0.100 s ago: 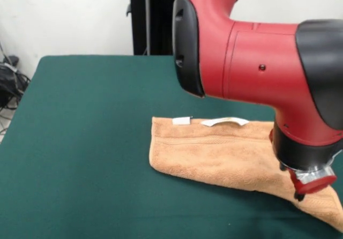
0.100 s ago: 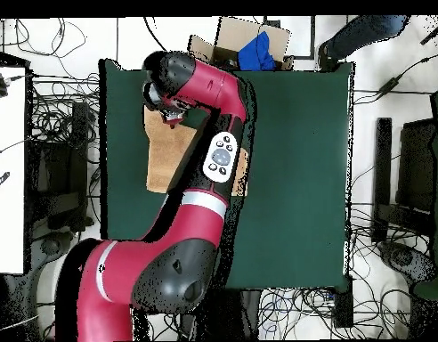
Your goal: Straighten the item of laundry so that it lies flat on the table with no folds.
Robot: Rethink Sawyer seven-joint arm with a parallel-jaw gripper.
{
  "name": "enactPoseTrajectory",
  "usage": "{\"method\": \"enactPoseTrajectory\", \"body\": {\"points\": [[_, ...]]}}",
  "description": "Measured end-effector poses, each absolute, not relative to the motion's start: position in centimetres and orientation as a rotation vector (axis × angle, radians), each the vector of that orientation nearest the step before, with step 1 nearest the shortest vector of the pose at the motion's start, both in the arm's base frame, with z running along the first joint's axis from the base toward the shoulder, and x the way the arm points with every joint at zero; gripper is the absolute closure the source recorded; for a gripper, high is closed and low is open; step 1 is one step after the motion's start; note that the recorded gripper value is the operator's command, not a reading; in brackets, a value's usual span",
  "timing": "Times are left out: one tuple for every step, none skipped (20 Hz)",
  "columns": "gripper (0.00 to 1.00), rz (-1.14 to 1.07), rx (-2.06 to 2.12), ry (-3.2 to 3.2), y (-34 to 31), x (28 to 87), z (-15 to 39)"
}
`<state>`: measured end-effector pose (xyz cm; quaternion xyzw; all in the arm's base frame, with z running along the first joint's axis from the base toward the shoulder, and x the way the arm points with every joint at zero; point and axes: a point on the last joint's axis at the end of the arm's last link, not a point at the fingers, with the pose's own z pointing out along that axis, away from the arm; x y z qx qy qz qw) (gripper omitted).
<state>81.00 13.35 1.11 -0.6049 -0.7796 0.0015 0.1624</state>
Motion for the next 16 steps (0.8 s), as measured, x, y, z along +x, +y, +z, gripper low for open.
{"method": "enactPoseTrajectory", "body": {"points": [[0.00,0.010,-1.715,-2.210,13.1,80.9,1.2],[0.00,0.020,-1.699,-2.187,12.8,80.7,1.1],[0.00,0.023,-1.695,-2.181,12.8,80.6,1.1],[0.00,0.026,-1.691,-2.175,12.6,80.6,0.9],[0.00,0.031,-1.689,-2.168,12.5,80.4,0.5],[0.00,0.033,-1.688,-2.166,12.4,80.4,0.3],[0.00,0.037,-1.686,-2.162,12.3,80.2,-0.2],[0.00,0.040,-1.685,-2.160,12.3,80.1,-0.5],[0.00,0.045,-1.681,-2.157,12.4,79.9,-1.0],[0.00,0.048,-1.679,-2.156,12.4,79.8,-1.3],[0.00,0.056,-1.672,-2.152,12.5,79.5,-2.2],[0.00,0.062,-1.667,-2.149,12.6,79.3,-2.9],[0.00,0.064,-1.666,-2.148,12.6,79.2,-3.1],[0.00,0.066,-1.665,-2.148,12.7,79.1,-3.4],[0.00,0.072,-1.663,-2.151,12.8,78.8,-4.5],[0.00,0.074,-1.665,-2.155,12.9,78.6,-5.2]]}}
